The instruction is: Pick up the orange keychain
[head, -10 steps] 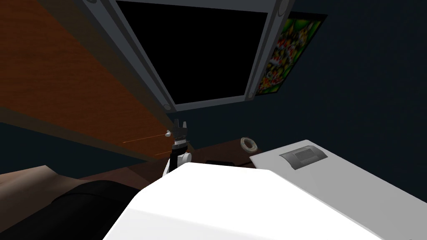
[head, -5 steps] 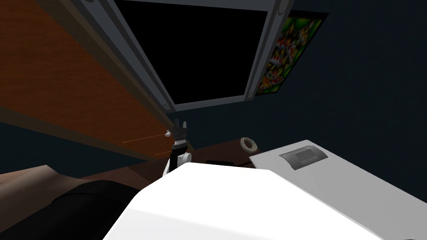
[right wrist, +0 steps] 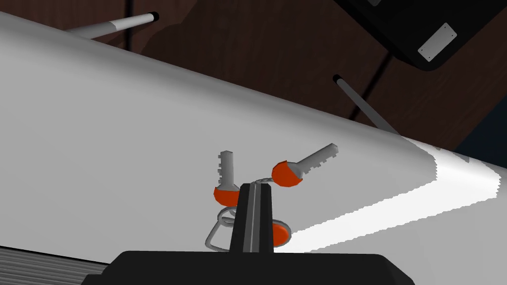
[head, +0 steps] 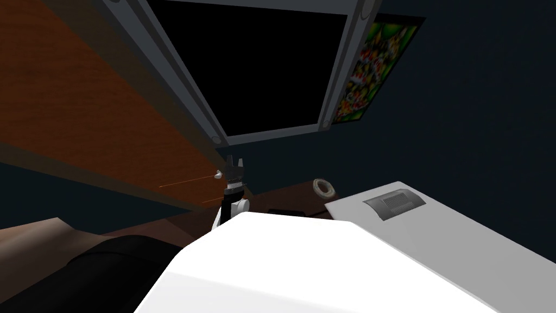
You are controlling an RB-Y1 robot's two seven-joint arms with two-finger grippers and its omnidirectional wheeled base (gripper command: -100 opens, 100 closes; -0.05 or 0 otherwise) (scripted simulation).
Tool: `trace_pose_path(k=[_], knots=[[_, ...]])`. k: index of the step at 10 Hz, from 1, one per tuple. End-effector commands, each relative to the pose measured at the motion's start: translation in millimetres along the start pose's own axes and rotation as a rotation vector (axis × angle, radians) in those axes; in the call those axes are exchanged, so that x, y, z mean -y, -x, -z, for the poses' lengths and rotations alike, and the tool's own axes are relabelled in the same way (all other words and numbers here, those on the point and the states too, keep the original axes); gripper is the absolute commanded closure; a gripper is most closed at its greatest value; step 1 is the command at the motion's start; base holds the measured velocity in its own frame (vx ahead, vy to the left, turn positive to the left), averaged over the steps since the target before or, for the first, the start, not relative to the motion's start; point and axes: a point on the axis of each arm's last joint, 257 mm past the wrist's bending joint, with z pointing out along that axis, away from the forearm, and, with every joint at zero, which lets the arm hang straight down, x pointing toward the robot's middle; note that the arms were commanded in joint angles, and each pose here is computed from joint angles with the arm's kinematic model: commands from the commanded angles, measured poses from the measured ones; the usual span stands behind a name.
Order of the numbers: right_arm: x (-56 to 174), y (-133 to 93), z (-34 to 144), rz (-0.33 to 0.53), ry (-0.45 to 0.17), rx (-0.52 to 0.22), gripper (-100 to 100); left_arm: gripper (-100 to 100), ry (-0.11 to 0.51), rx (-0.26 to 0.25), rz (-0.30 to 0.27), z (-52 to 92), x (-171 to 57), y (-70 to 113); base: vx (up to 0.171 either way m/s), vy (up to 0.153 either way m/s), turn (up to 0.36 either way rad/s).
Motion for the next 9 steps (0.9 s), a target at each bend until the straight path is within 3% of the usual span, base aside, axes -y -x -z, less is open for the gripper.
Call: trace_pose_path(k=[1,2,3,4,9], knots=[[1.3,6.2,9.1,0.003,0.004,-0.001,100,0,0.000,0.000,0.000,0.0,0.0,0.0,-0.004,0.036,-0.025],[1.4,4.4,5.1,0.002,0.001,-0.001,100,0,0.000,0.000,0.000,0.0,0.0,0.0,-0.001,0.016,-0.005],[1.1,4.9,5.6,0.002,0.003,0.000,0,0,0.000,0.000,0.000,0.0,0.0,0.0,0.000,0.000,0.000],[4.8,15.1,12.2,0.059,-0.004,-0.004,-100,0,0.000,0.000,0.000,0.0,0.0,0.0,0.011,0.007,0.099],[-3.6,51.9,22.6,0.327,0.005,-0.030,-100,0,0.000,0.000,0.000,0.0,0.0,0.0,-0.044,-0.018,0.122]])
